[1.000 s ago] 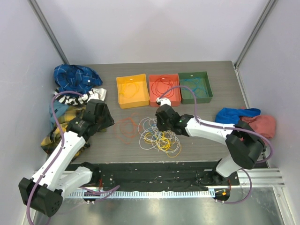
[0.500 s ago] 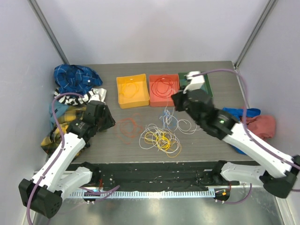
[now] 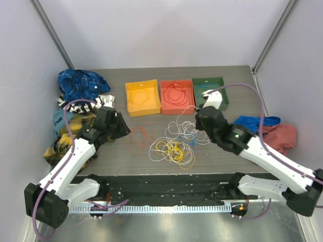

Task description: Untangle the cables

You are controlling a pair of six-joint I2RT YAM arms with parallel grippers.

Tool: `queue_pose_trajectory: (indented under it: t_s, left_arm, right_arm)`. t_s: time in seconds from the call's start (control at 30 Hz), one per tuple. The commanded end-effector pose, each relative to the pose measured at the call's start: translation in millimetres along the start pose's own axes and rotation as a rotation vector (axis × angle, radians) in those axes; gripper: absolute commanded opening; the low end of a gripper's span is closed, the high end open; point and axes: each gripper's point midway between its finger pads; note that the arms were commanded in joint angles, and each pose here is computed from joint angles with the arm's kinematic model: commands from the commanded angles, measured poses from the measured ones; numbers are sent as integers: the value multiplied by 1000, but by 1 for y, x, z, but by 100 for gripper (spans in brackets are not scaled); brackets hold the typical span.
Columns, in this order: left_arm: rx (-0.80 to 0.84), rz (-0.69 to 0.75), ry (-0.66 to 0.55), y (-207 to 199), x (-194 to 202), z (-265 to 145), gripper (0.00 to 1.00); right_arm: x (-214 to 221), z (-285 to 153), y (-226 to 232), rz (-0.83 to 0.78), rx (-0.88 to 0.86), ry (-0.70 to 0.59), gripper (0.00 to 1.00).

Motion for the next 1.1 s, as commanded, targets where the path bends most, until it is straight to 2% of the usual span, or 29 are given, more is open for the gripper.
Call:
queue_pose_trajectory:
  t_s: [0.0,0.07,0.1,0.13,0.23,0.33,0.47,0.63,0.87,1.07]
  left_arm:
    - [145,9,-10,-27,-4,-3,41]
    - [179,22,-8,-31,-1,-5,41]
    - [201,25,-11,-35,-2,-6,41]
    - [217,29,-9,-37,0,-6,41]
    - [236,40,-14,-38,2,-7,42]
    - [236,43,-18,-38,4,-6,43]
    - [230,42,-6,-37,5,-2,43]
    - [227,47,-9,-36,5,-3,43]
    - [194,54,-24,-29,4,-6,43]
    - [28,36,-32,-1,1,-5,44]
  right_arm:
    - [41,24,-10,3,89,85,1]
    - [53,29,-11,4,101,111,1]
    - [56,31,-12,2,106,120,6]
    - [61,33,-13,-3,116,132,23]
    - [59,28,-4,28,63,142,52]
    - [59,21,17,59,-50,157,64]
    - [87,19,39,14,-121,259,65]
    - [126,20,55,-11,-174,342,59]
    - [153,15,84,-118,-233,364,57]
    - [159,26,108,-171,-250,359,57]
Point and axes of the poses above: each gripper's point midway between its finger pads, its own z axis out along the fingers, its own y axis along the line the jaws close on, x = y × z, and after that the axes turned 11 degrees about z, right-handed
